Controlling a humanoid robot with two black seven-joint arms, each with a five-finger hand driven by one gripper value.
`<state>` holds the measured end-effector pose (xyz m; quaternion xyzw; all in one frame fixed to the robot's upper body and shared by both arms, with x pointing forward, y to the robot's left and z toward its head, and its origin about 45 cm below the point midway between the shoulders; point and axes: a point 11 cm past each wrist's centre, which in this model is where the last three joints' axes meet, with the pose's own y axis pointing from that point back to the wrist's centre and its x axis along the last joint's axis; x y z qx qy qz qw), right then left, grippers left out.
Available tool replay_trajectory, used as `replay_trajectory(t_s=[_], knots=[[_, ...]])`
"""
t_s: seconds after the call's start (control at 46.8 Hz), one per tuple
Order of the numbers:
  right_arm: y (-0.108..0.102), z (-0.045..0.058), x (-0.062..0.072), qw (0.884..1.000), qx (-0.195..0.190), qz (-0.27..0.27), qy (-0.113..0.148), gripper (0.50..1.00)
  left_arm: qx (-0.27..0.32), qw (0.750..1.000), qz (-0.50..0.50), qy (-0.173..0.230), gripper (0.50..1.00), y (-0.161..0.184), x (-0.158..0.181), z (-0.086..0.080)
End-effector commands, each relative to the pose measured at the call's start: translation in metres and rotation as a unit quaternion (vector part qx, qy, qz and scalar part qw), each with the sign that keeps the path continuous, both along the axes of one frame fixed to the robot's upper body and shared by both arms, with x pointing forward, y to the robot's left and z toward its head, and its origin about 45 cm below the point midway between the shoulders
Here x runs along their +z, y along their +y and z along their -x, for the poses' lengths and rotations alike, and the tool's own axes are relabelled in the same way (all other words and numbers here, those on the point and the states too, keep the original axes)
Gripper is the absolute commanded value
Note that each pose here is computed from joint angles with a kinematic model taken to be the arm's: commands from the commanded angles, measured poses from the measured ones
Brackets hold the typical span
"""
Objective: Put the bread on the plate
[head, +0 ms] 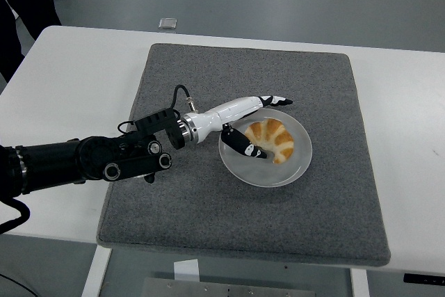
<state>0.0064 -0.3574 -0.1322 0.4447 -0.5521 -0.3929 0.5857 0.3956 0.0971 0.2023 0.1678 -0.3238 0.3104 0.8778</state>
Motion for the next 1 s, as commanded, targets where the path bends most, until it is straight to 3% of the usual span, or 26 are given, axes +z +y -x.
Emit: replay_trajectory(t_s=[0.0, 0.278, 0.491, 0.684, 0.983], knots=[[0.000, 0.000, 0.000, 1.000, 0.000, 0.000, 0.000, 0.952, 0.005, 1.000, 0.030, -0.001, 0.992, -0.004, 0.019, -0.007], [0.000, 0.000, 0.000, 1.000, 0.000, 0.000, 0.000, 0.952, 0.005, 0.992, 0.124, 0.031, 0.992, 0.002, 0.089, -0.035], [0.000, 0.000, 0.000, 1.000, 0.000, 0.000, 0.000, 0.952, 0.042, 0.967, 0.233, 0.089, 0.992, 0.019, 0.140, -0.060], [0.000, 0.000, 0.000, 1.000, 0.000, 0.000, 0.000, 0.952, 0.081, 0.930, 0.322, 0.161, 0.992, 0.041, 0.163, -0.082], [0.000, 0.000, 0.000, 1.000, 0.000, 0.000, 0.000, 0.952, 0.140, 0.888, 0.389, 0.200, 0.992, 0.092, 0.180, -0.117]])
